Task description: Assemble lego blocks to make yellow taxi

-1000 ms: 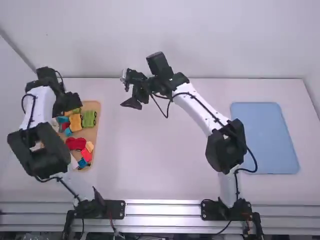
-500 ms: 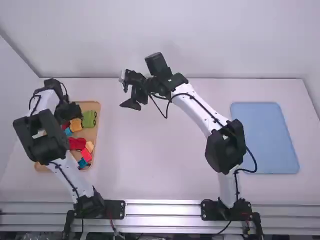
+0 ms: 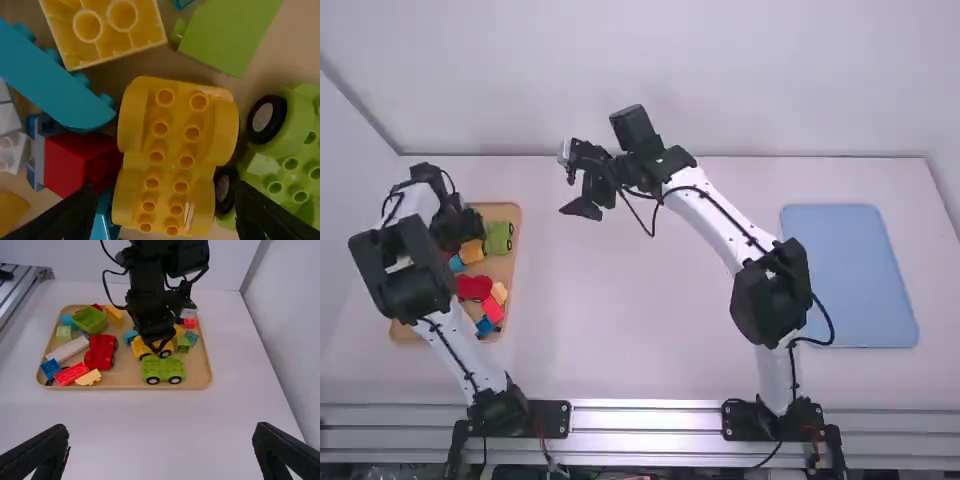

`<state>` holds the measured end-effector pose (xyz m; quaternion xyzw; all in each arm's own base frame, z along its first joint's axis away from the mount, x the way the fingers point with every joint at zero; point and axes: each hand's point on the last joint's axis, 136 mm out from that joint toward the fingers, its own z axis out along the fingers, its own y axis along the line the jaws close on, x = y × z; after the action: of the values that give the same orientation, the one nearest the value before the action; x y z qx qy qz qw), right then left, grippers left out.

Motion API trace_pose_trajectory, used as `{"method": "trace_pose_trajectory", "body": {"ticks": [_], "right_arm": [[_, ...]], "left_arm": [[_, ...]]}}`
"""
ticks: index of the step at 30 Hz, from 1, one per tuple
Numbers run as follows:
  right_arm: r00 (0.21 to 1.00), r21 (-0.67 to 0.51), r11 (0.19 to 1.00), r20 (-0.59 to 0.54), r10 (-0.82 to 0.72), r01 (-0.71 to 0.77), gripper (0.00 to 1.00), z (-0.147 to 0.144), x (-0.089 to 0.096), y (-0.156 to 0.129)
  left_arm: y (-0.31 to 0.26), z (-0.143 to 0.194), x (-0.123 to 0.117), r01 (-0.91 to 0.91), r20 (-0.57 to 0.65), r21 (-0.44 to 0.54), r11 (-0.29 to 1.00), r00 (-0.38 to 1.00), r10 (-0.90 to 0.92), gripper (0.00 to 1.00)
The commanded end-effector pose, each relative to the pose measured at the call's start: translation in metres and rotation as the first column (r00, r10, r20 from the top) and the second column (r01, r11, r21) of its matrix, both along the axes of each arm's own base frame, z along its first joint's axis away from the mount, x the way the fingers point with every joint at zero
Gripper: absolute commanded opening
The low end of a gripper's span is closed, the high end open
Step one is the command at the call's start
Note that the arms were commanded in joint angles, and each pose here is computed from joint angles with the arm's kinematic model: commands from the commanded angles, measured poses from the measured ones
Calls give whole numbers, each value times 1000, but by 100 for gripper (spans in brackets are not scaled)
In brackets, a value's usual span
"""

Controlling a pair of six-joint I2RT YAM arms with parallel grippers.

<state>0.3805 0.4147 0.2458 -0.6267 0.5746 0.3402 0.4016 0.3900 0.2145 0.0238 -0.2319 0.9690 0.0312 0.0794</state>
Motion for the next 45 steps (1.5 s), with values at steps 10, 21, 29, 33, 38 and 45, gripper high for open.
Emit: {"method": "trace_pose_trajectory", "body": {"ticks": [10, 21, 29, 33, 38, 45], "right_arm": [[1000, 6, 1000, 3, 4, -4, 98, 7, -4, -2], [1000, -6, 1000, -13, 3, -3, 98, 3, -6, -4], [999, 1, 1000, -44, 20, -20, 98, 2, -5, -15], [988, 63, 991, -94, 126, -120, 98, 9, -18, -31], [980, 79, 990, -151, 127, -116, 98, 18, -19, -72], [984, 30, 988, -91, 156, -154, 98, 37, -45, -115]], "left_arm": [[-11, -30, -21, 12, -58, -38, 999, 998, -14, 69], [-12, -24, -24, -28, -52, -31, 999, 998, 27, 24], [-40, 64, -10, 71, 166, -21, 997, 984, -66, 12], [-100, 94, -9, 299, 262, 26, 954, 919, -295, 14], [-202, 84, -19, 666, 254, 40, 745, 714, -653, 15], [-305, 61, -37, 888, 165, 58, 456, 442, -882, 11]]}}
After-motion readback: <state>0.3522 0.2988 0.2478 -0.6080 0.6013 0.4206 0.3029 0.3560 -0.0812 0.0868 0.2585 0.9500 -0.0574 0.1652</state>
